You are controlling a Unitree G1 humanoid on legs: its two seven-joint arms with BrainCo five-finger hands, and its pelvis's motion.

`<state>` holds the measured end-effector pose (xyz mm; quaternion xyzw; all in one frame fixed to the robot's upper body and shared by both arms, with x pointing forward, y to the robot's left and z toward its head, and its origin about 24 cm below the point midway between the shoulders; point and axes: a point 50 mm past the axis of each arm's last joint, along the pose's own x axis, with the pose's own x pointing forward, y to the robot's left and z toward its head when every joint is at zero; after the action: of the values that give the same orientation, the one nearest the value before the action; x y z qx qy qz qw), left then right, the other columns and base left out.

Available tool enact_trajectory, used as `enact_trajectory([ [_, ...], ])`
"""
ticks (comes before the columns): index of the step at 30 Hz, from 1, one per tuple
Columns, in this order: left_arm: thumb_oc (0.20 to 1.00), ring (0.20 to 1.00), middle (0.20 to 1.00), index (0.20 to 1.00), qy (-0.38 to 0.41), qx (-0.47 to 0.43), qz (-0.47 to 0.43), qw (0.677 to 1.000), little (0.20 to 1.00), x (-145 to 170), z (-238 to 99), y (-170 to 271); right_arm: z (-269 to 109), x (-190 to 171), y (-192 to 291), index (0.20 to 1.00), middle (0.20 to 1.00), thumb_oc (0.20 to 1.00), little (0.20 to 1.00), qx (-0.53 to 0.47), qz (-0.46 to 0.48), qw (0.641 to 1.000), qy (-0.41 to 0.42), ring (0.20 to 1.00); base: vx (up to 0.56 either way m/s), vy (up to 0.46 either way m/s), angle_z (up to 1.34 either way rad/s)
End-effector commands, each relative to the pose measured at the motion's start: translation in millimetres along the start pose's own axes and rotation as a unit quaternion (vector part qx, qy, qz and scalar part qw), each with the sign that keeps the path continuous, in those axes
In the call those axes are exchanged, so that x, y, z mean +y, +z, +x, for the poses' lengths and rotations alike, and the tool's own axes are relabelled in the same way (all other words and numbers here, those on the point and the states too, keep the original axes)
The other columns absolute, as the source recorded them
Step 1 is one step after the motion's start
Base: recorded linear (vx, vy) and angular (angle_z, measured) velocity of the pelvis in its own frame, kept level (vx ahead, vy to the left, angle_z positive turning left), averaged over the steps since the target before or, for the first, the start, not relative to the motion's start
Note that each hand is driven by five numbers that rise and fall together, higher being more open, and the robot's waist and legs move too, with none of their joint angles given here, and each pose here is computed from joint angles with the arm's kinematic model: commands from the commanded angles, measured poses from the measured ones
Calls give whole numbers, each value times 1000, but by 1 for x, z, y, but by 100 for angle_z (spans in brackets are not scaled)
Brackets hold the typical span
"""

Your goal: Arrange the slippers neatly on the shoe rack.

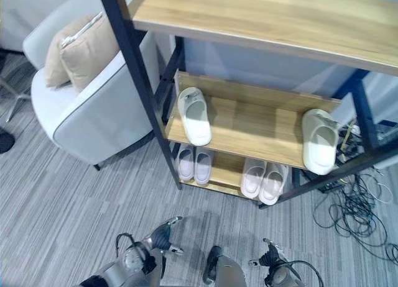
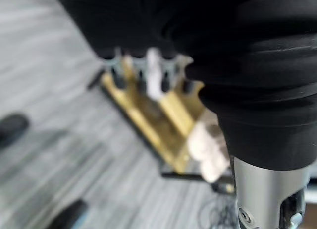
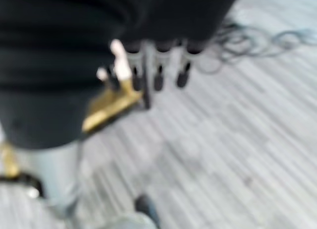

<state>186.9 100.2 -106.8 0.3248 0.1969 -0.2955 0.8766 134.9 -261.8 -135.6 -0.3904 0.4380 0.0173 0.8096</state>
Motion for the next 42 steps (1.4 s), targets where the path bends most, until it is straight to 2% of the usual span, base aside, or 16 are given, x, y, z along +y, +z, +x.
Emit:
enact_trajectory([
  [1,1000,1000,1000,1000,35,-30,-28,999,1000,19,14,22,6,-31,-1,1000,1000,1000,1000,15,47,997,-59,1000,256,0,-34],
  [7,1000,1000,1000,1000,28,-101,-102,989,1000,29,11,50,3,-37,-11,1000,1000,1000,1000,27,90,993,-68,1000,188,-5,-28],
  [9,1000,1000,1000,1000,31,-123,-98,987,1000,35,11,58,3,-36,-10,1000,1000,1000,1000,23,92,993,-67,1000,120,-5,-14],
  [11,1000,1000,1000,1000,12,-232,-65,970,1000,56,7,105,3,-41,-5,1000,1000,1000,1000,1,91,994,-68,1000,62,8,-16],
  [14,1000,1000,1000,1000,15,-330,-52,942,1000,82,-6,149,1,-41,-5,1000,1000,1000,1000,-10,74,995,-63,1000,39,-6,-7],
  [16,1000,1000,1000,1000,18,-347,-48,936,1000,86,-9,157,0,-38,-6,1000,1000,1000,1000,-10,68,996,-58,1000,16,-6,-1],
  [18,1000,1000,1000,1000,37,-382,-14,923,1000,104,-8,186,-2,-34,-6,1000,1000,1000,1000,-16,55,997,-44,1000,29,-13,-2],
  [19,1000,1000,1000,1000,38,-383,-14,923,1000,104,-7,187,-2,-35,-6,1000,1000,1000,1000,-16,56,997,-45,1000,0,0,0],
  [21,1000,1000,1000,1000,26,-366,43,929,1000,102,7,196,-3,-35,-8,1000,1000,1000,1000,-18,42,998,-35,1000,63,0,-3],
  [24,1000,1000,1000,1000,53,-298,89,949,1000,104,30,180,-3,-36,-11,1000,1000,1000,1000,-12,27,999,-32,1000,41,-16,-11],
  [29,1000,1000,1000,1000,74,-187,185,962,1000,118,55,157,-2,-47,-13,1000,1000,1000,1000,-12,6,999,-43,1000,32,3,-22],
  [32,1000,1000,1000,1000,98,-152,254,950,1000,137,63,163,1,-68,-14,1000,1000,1000,1000,-2,-4,996,-84,1000,15,8,-10],
  [35,1000,1000,1000,1000,119,-145,251,949,1000,147,65,169,3,-80,-22,1000,1000,1000,1000,32,67,990,-118,1000,28,-3,-5],
  [36,1000,1000,1000,1000,119,-146,251,949,1000,147,65,169,3,-80,-22,1000,1000,1000,1000,33,67,990,-118,1000,44,-28,-7],
  [37,1000,1000,1000,1000,156,-143,258,943,1000,163,62,172,1,-83,-26,1000,1000,1000,1000,35,68,989,-127,1000,31,-23,-8],
  [42,1000,1000,1000,1000,183,-130,274,935,1000,178,59,170,-1,-77,-29,1000,1000,1000,1000,38,76,988,-127,1000,7,-16,-3],
])
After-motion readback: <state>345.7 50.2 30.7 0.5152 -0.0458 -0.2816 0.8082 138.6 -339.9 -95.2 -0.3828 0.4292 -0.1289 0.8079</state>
